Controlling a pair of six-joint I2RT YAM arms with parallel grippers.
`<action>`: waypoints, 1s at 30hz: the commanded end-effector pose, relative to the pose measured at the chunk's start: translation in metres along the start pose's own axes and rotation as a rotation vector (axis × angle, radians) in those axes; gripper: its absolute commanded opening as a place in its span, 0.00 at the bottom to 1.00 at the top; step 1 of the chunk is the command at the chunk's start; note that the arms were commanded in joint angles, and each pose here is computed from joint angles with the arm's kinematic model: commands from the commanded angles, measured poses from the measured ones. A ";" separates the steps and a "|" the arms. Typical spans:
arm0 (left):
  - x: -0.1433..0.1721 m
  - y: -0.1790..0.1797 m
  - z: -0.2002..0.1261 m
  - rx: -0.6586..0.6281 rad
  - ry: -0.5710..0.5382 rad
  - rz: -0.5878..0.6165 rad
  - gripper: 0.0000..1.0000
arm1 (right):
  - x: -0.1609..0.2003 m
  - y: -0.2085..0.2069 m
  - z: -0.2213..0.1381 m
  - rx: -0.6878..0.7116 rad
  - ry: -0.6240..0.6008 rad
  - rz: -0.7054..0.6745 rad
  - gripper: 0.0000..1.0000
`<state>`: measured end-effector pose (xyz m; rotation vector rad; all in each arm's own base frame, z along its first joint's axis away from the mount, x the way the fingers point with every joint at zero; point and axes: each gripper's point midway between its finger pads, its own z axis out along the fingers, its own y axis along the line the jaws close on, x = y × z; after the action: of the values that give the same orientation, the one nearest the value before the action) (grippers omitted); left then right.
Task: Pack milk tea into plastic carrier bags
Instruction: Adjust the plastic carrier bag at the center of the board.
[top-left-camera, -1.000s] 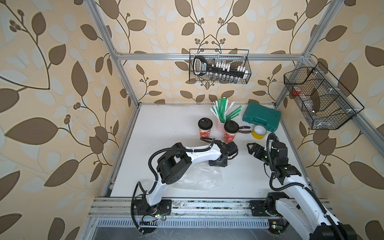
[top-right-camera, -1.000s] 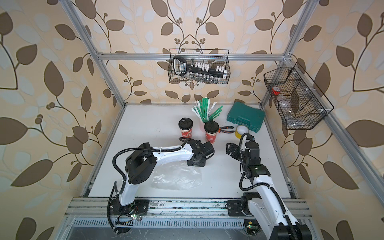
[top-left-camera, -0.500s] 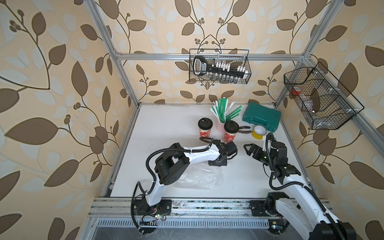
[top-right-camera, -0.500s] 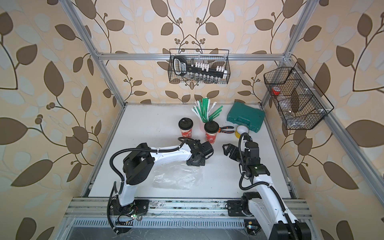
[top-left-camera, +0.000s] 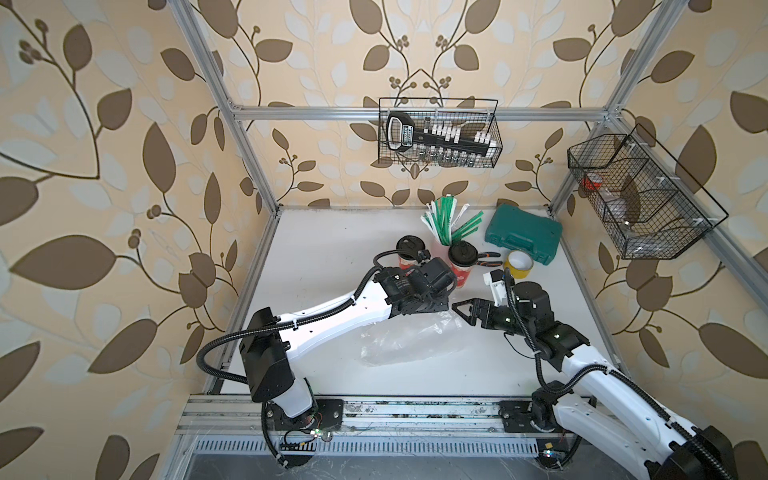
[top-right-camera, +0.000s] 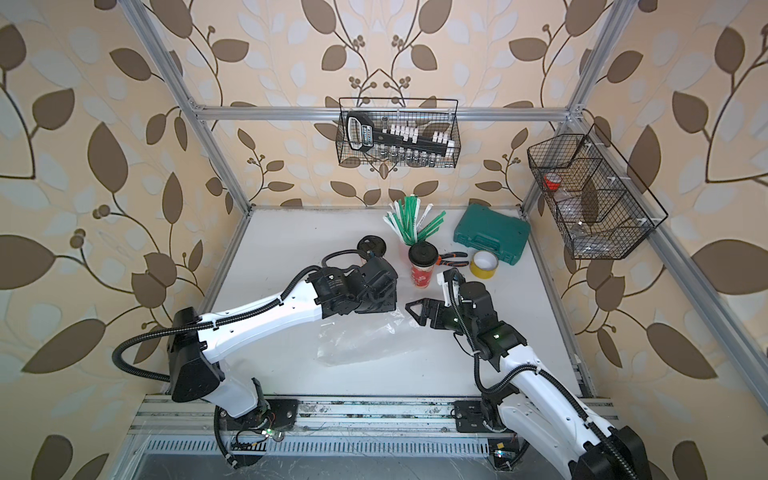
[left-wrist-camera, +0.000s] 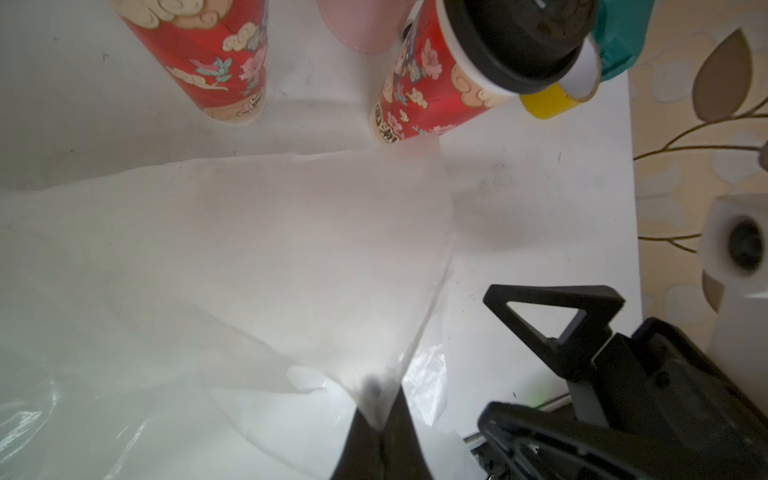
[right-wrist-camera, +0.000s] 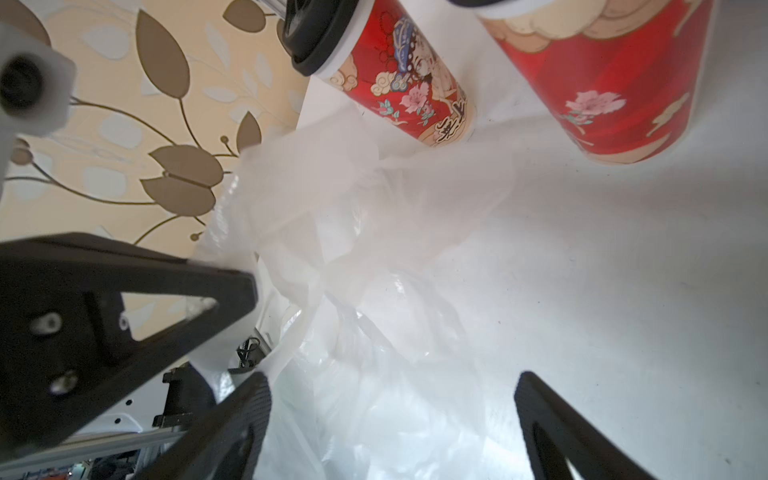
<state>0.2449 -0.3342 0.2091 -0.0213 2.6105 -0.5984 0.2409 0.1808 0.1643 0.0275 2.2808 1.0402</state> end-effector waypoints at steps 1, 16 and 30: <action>-0.010 -0.002 -0.022 0.045 -0.041 0.009 0.00 | -0.008 -0.012 -0.006 0.112 -0.026 -0.013 0.92; -0.019 -0.012 -0.034 0.135 -0.061 -0.029 0.00 | -0.011 0.019 0.011 0.049 0.024 -0.037 0.61; -0.034 0.024 -0.097 0.259 -0.261 -0.217 0.00 | -0.044 0.035 -0.028 0.568 0.071 -0.251 0.00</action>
<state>0.2269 -0.2892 0.2764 -0.1495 2.3796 -0.9128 0.2652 0.2036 0.2363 -0.0340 2.3951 0.5735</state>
